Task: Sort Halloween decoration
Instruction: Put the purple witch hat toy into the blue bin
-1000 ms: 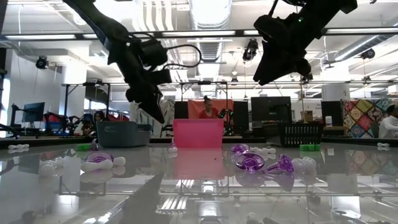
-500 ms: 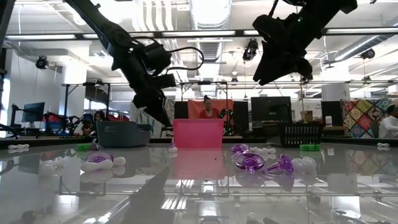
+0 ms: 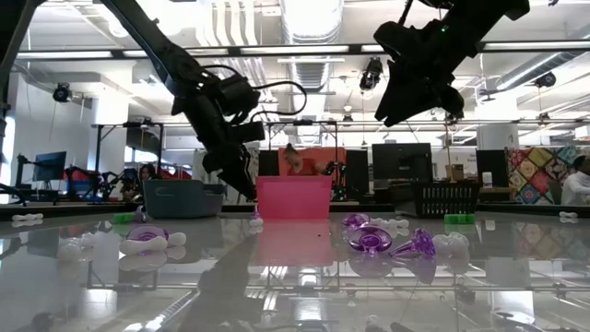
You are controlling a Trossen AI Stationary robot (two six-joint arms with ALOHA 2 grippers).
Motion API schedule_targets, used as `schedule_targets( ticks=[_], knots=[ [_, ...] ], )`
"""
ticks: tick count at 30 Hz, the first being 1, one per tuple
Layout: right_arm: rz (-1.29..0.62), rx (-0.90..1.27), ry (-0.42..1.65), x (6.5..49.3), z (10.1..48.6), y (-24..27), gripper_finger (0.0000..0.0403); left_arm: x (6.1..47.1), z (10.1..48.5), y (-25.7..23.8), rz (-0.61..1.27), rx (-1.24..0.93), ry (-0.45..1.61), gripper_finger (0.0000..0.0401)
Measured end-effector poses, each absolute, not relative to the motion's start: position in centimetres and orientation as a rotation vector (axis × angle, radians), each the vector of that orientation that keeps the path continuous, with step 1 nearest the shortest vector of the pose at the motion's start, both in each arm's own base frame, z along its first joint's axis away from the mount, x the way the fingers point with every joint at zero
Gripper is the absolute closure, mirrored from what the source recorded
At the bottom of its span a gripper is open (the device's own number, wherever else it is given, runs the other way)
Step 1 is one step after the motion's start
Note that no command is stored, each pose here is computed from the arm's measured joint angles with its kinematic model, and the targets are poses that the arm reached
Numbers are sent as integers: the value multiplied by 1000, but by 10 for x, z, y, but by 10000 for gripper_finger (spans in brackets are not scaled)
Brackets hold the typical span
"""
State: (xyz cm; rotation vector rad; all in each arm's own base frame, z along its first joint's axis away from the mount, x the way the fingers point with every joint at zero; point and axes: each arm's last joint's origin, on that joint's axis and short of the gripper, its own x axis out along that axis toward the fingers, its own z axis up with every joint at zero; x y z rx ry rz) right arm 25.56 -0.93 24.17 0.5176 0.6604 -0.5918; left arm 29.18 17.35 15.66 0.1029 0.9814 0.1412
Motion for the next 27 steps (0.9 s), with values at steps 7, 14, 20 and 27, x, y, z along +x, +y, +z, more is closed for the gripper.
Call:
schedule_targets(
  ticks=[7, 14, 20, 27],
  knots=[
    [-592, 517, 660, 256, 242, -9, 296, 296, 152, 177, 144, 97, 994, 300],
    [-591, 515, 661, 256, 242, -9, 296, 296, 152, 178, 145, 103, 989, 300],
    [-591, 514, 661, 256, 242, -9, 297, 297, 152, 178, 146, 107, 985, 300],
    [-591, 514, 662, 256, 242, -9, 300, 295, 150, 177, 143, 103, 992, 300]
  ],
)
